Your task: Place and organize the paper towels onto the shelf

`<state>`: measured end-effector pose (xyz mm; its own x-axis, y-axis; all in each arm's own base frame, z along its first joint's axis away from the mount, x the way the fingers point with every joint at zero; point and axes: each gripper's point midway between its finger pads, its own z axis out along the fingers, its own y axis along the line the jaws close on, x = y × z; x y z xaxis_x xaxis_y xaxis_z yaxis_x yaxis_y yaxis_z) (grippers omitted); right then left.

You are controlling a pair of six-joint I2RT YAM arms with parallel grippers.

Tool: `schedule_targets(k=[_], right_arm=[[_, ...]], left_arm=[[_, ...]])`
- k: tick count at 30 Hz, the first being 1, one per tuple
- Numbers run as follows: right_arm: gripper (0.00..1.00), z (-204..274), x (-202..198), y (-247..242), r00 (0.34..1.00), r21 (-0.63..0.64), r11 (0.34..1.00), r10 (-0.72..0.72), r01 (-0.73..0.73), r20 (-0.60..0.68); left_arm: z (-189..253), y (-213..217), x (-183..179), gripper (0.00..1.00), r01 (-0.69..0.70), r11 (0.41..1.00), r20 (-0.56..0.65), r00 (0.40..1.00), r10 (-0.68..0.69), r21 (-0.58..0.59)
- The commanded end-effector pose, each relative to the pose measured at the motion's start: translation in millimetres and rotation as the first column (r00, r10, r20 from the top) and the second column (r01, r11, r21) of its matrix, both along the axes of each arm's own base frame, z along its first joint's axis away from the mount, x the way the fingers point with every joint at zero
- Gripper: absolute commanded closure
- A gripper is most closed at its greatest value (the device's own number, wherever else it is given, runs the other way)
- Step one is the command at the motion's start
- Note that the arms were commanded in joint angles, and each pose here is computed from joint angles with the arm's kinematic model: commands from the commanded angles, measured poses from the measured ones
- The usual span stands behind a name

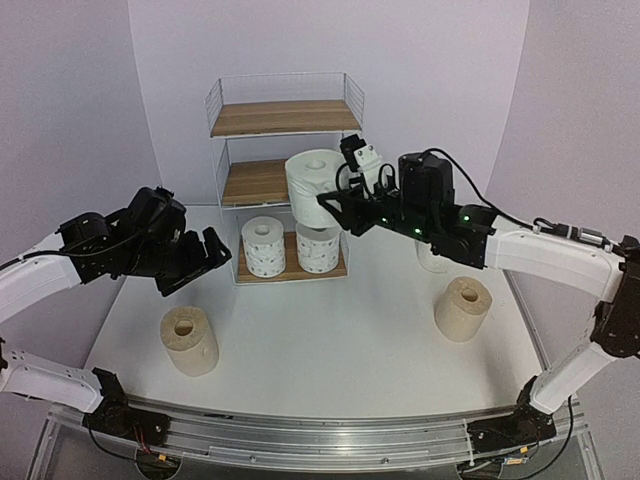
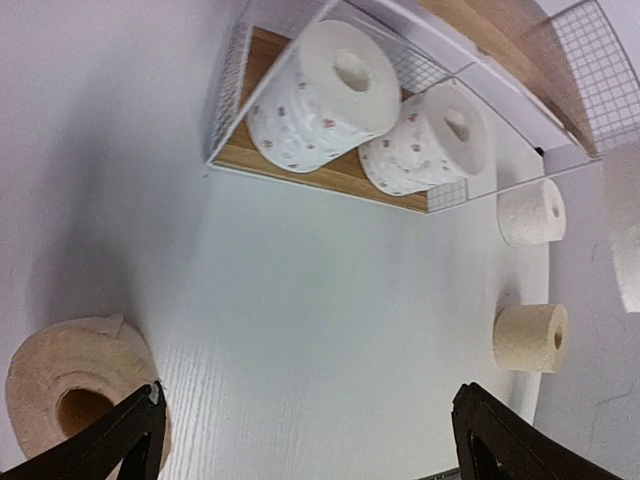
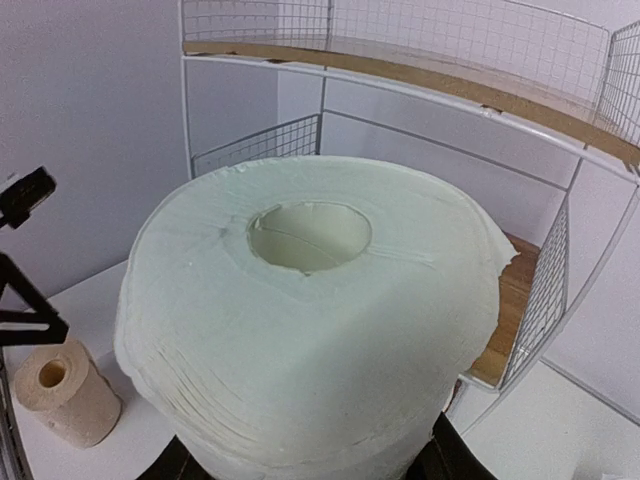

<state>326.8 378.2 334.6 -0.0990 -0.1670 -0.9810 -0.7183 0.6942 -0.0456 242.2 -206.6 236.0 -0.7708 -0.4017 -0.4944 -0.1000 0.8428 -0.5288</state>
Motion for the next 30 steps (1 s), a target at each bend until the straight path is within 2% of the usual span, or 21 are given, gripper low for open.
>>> schedule_targets(k=[1,8,15,21,30], right_arm=[[1.00,38.8,34.6,6.6,0.985,0.049,0.991,-0.129,0.124,0.115],[1.00,46.8,62.3,15.7,0.963,0.070,0.974,-0.223,0.215,0.152],[1.00,51.0,74.8,17.4,0.947,0.136,0.956,-0.281,0.261,0.153],[1.00,46.0,88.8,19.3,0.930,0.137,0.940,-0.333,0.313,0.159],[1.00,27.6,125.7,15.2,0.872,0.165,0.879,-0.470,0.448,0.134]], left_arm=[[-8.5,36.8,-10.2,0.00,-0.149,0.988,-0.018,0.989,0.150,0.034],[-18.6,53.1,-21.1,0.00,-0.191,0.979,-0.057,0.979,0.195,0.071],[-22.8,52.4,-22.7,0.00,-0.190,0.980,-0.061,0.979,0.193,0.055],[-25.8,53.8,-24.5,0.00,-0.197,0.979,-0.070,0.977,0.201,0.053],[-30.7,60.9,-30.4,0.00,-0.227,0.973,-0.089,0.969,0.230,0.045]])
